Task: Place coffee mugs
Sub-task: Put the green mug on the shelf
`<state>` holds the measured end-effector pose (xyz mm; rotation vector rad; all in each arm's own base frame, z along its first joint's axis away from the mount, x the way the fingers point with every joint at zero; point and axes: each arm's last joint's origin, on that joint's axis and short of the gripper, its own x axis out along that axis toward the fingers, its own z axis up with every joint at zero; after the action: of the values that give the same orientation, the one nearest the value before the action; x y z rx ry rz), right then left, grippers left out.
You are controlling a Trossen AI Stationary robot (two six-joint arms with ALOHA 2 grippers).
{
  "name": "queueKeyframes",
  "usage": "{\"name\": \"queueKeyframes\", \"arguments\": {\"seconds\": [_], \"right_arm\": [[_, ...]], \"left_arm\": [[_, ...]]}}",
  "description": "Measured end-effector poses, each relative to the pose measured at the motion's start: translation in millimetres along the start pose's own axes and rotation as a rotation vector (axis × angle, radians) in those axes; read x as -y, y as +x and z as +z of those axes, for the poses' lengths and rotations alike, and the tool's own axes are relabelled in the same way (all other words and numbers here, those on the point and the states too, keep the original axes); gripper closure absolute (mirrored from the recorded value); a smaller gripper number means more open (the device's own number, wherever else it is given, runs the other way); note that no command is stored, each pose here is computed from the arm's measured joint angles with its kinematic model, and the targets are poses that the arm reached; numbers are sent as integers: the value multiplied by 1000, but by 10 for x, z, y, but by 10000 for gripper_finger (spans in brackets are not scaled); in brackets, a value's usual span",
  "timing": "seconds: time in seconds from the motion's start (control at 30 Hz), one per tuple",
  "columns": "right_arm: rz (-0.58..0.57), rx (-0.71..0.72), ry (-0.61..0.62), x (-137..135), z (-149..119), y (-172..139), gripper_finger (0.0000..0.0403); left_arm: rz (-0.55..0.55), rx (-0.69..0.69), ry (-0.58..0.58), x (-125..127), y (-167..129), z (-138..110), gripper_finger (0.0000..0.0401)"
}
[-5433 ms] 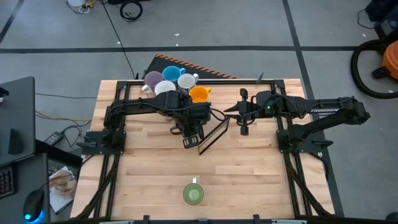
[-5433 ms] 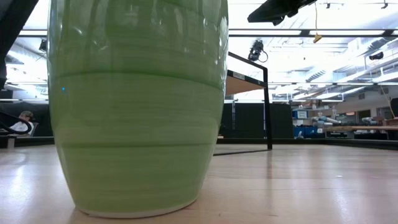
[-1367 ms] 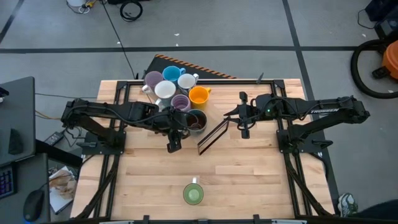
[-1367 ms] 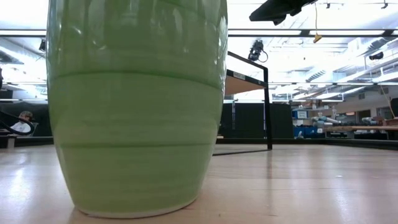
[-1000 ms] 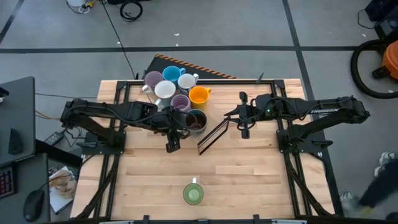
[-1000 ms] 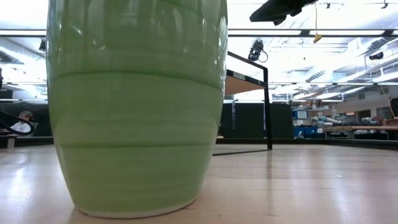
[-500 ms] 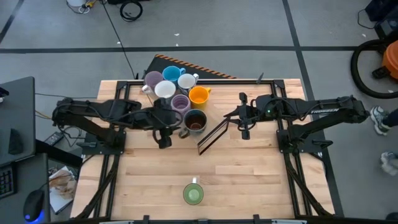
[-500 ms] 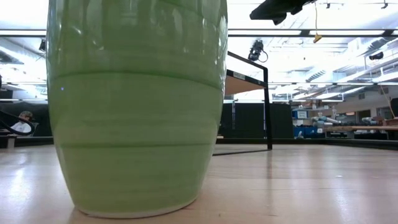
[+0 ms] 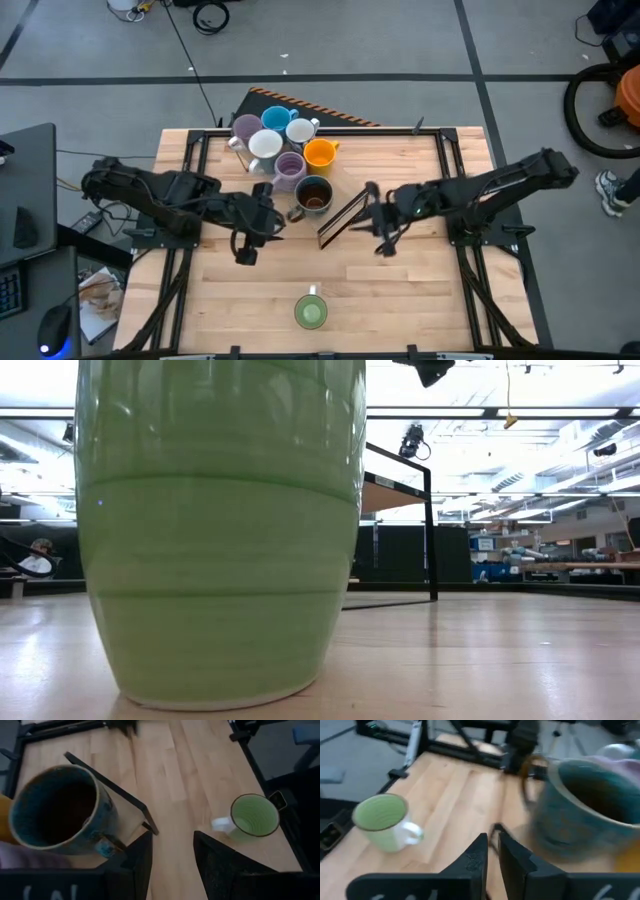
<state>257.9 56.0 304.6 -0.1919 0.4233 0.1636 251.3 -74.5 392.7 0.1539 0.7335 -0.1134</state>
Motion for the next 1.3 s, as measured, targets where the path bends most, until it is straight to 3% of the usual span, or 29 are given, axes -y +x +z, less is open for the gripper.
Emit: {"name": "queueKeyframes", "arguments": {"seconds": [0.37,0.57,0.77,1.13,1.3], "right_arm": [[371,-19,-123,-565,244,515,360],[423,-86,-162,-849,238,833,358],[404,-124,-296,-1118,254,1101,354],[433,-191,-475,-1542,312,1362,283],[460,-245,-545,-1668,247,1488,272]], "left_arm": [[119,50,-23,-41,-191,-19,253],[225,71,-50,-83,-223,-14,253],[250,78,-75,-105,-228,-10,253],[321,114,-248,-127,-235,-6,253],[317,133,-279,-127,-236,8,253]]}}
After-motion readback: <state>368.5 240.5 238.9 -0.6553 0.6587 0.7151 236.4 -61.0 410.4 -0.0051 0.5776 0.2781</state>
